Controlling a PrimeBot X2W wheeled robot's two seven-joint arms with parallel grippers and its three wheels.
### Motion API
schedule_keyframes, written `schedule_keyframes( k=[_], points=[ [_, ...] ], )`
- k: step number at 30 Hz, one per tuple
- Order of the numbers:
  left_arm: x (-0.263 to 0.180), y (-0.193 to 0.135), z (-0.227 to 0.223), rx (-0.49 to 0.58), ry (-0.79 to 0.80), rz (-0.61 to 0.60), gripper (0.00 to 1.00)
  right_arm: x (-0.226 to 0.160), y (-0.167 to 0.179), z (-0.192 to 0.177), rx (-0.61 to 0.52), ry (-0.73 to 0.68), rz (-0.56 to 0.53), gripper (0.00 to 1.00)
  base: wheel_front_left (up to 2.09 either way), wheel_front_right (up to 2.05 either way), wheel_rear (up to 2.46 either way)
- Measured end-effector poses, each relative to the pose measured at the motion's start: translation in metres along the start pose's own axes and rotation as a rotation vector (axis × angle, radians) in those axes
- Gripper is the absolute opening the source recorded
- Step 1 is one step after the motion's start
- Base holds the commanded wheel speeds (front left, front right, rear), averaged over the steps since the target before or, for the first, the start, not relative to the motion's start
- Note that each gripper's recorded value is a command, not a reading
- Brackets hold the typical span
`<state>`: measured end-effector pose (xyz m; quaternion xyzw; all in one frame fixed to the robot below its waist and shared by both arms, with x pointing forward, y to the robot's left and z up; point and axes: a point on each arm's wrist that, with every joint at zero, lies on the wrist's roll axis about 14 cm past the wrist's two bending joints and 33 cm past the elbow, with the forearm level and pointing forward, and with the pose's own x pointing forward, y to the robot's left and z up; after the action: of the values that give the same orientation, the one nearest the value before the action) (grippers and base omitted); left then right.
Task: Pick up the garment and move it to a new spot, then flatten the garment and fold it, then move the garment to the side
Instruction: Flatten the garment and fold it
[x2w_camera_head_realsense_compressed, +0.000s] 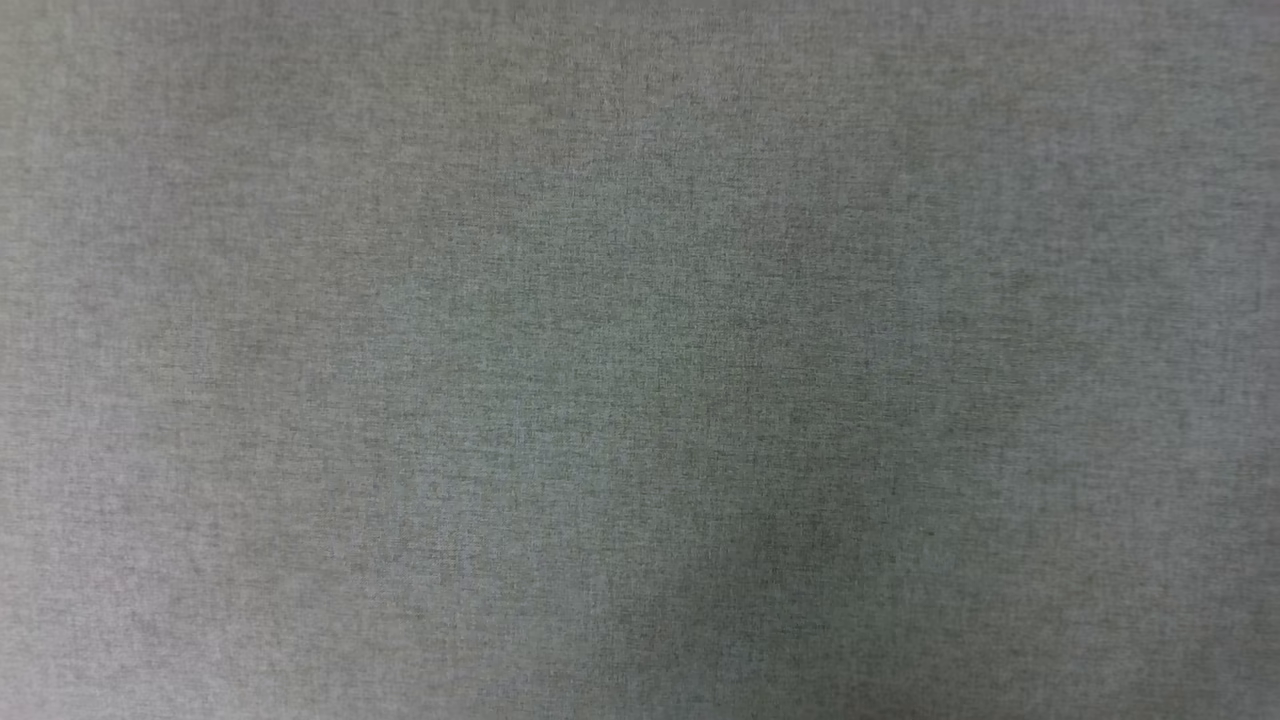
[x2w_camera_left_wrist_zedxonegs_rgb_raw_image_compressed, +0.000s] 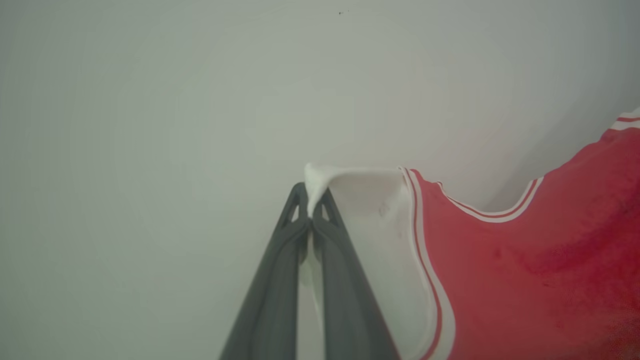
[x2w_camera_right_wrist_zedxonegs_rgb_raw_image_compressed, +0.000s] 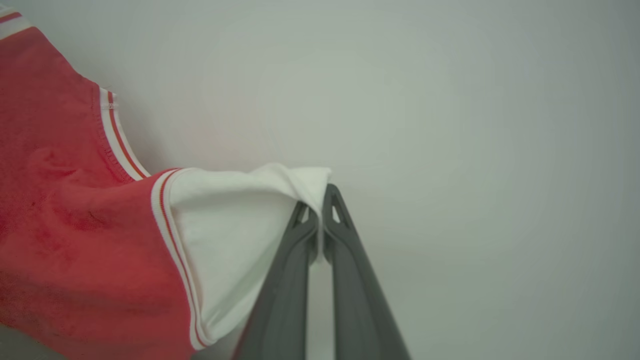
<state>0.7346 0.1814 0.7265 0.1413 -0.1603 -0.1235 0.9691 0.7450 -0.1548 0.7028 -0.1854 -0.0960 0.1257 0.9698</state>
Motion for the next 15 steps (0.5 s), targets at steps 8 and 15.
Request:
schedule_keyframes(
  k=[8,15],
  points=[
    [-0.03,-0.017,-0.067,-0.077,0.095,-0.026,0.0,-0.01,0.036,-0.057,0.039,0.078,0.089,0.0,0.0,0.0,0.0],
    [-0.08,-0.023,-0.091,-0.145,0.16,-0.036,0.0,-0.045,0.064,-0.074,0.074,0.115,0.177,0.0,0.0,0.0,0.0]
  ],
)
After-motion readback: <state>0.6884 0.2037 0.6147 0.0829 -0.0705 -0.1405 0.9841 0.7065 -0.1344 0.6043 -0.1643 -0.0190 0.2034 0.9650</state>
